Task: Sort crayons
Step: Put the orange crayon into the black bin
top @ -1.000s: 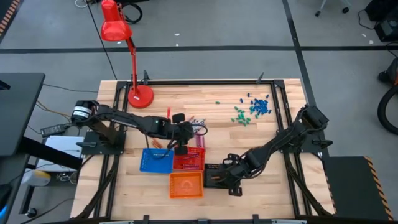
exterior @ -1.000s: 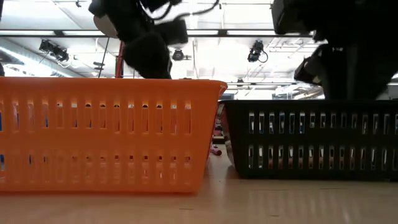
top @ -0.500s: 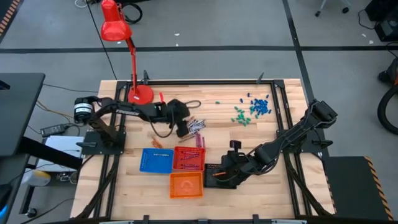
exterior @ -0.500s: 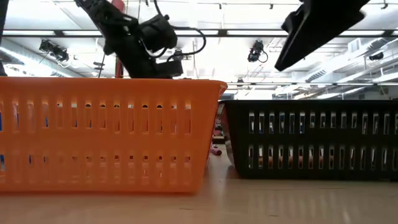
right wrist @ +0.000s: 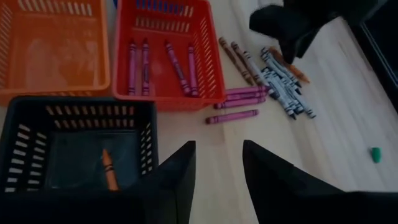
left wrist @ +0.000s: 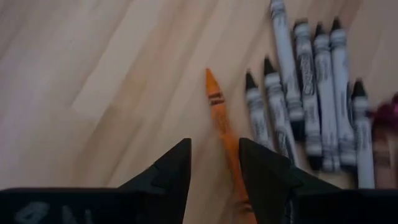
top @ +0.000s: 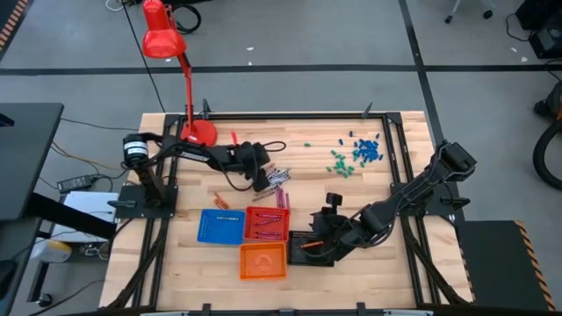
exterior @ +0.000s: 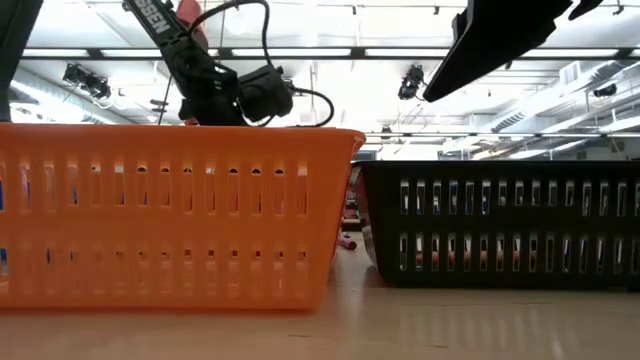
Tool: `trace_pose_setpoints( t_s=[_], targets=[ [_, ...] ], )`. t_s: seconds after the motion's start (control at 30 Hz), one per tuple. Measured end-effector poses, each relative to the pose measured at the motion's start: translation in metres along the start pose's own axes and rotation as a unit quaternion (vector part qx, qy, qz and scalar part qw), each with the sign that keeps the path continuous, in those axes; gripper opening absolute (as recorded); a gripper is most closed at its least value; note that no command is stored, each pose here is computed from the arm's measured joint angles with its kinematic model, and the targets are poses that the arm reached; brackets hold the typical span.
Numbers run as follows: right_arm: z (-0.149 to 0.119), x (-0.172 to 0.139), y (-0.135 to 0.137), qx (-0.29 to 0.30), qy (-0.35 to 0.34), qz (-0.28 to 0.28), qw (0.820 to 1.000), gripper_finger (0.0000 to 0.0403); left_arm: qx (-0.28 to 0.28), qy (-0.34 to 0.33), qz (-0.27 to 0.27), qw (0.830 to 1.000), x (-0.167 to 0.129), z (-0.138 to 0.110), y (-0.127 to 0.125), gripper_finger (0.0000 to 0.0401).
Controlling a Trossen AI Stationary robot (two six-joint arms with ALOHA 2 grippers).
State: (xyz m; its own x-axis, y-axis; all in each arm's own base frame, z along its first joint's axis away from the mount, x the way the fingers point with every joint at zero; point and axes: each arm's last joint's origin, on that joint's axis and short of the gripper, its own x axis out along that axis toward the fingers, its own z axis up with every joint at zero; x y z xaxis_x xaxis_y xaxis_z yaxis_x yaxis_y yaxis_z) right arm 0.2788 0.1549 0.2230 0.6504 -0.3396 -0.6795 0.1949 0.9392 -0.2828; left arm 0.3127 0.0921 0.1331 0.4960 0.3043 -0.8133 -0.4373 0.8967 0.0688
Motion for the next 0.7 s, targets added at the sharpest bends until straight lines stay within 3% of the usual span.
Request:
trace_pose_setpoints(
  t_s=[0.43,0.7],
  targets=[
    [0.0007,-0.0024,0.0039,0.005,-0.010,0.009,1.000,0.0135,0.016,0.025,0.002,1.000,0.0024,-0.0052,0.0002,0.0139],
    [0.0007,-0.0032,0.0049,0.005,-0.013,0.011,1.000,0.0135,0.027,0.041,0.000,0.999,0.0014,-0.0077,0.0000,0.0058]
  ],
)
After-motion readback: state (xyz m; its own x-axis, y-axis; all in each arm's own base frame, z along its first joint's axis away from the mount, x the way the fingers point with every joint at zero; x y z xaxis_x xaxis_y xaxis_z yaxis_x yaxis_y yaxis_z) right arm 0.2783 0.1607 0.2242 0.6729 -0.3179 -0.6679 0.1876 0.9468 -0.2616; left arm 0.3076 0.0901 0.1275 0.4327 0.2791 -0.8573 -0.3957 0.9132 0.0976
